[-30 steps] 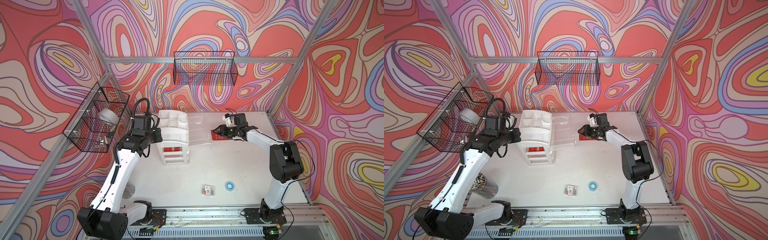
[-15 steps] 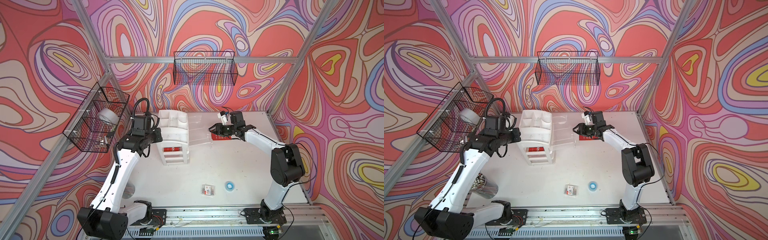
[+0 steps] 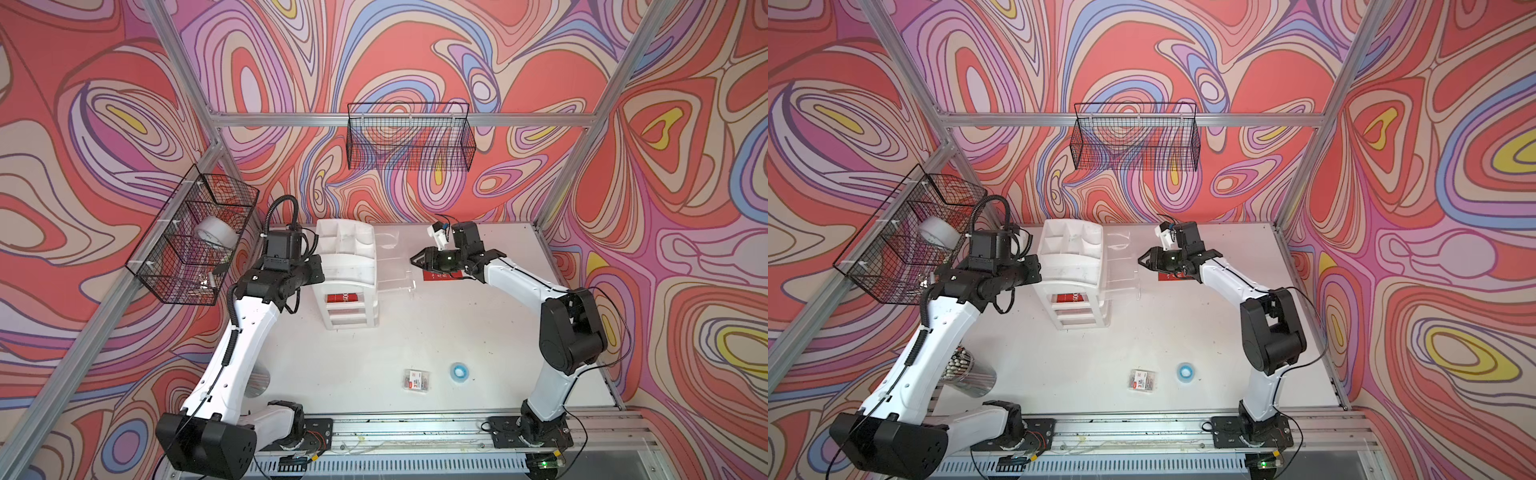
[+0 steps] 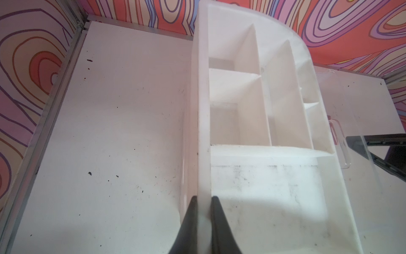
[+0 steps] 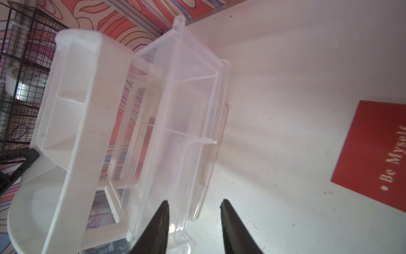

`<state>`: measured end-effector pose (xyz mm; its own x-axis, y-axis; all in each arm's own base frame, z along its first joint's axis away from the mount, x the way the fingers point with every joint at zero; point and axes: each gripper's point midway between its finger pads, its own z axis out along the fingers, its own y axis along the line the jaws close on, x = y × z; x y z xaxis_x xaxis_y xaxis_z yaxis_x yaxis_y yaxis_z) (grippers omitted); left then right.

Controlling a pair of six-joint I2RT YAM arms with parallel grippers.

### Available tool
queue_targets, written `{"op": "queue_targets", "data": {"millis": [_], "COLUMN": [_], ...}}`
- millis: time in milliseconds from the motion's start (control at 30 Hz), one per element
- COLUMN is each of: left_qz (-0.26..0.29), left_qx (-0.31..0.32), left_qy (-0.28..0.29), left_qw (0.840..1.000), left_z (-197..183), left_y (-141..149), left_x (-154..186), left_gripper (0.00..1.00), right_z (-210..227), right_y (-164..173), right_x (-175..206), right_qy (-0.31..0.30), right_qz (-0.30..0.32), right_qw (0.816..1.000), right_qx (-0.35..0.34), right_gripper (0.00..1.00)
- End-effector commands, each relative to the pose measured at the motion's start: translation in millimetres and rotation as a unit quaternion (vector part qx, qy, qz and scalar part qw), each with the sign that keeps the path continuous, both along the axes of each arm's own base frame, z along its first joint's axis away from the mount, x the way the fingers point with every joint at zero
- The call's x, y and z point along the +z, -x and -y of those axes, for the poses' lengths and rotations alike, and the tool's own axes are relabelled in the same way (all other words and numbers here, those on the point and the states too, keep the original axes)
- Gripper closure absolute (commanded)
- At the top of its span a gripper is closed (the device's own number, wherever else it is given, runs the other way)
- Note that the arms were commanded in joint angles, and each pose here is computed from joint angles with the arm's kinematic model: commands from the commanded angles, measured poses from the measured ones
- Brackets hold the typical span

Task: Take the postcards out of the drawer
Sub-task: Close the drawer in the storage box.

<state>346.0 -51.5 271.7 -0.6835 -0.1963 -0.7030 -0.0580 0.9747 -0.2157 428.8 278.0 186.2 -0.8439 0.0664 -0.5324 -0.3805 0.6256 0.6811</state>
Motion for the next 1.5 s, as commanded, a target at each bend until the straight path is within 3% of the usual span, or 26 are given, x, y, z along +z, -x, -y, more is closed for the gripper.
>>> {"op": "queue_targets", "data": {"millis": [0,433,1267,1467], "left_qz": [-0.018,-0.016,-0.011,0.001], "left_qx": [-0.007,-0.013,-0.032,-0.042], "left_qy": [0.006,0.011,0.011,0.009], "left_qw": [1.0,1.0,0.999,0.999], "left_z": [4.6,7.5,12.1,13.5], "left_y": [0.0,-0.5,0.7,-1.8], "left_x": [-6.4,-5.5,-6.1,-4.7], "left_gripper": [0.92,0.92,0.94,0.96], "right_z": [-7.4,-23.9,-122.0,-118.8], "right_y": [13.4,25.1,49.5,48.4], "right_x": [6.1,7.6,4.3,1.2], "right_qy": [-0.009,-0.019,-0.05,-0.045], "right_qz": [-0.001,-0.001,-0.004,-0.003], "right_qw": [1.0,0.999,0.99,0.991], "right_qx": [0.016,0.039,0.135,0.124], "right_gripper": [0.61,0.61,0.62,0.62]}}
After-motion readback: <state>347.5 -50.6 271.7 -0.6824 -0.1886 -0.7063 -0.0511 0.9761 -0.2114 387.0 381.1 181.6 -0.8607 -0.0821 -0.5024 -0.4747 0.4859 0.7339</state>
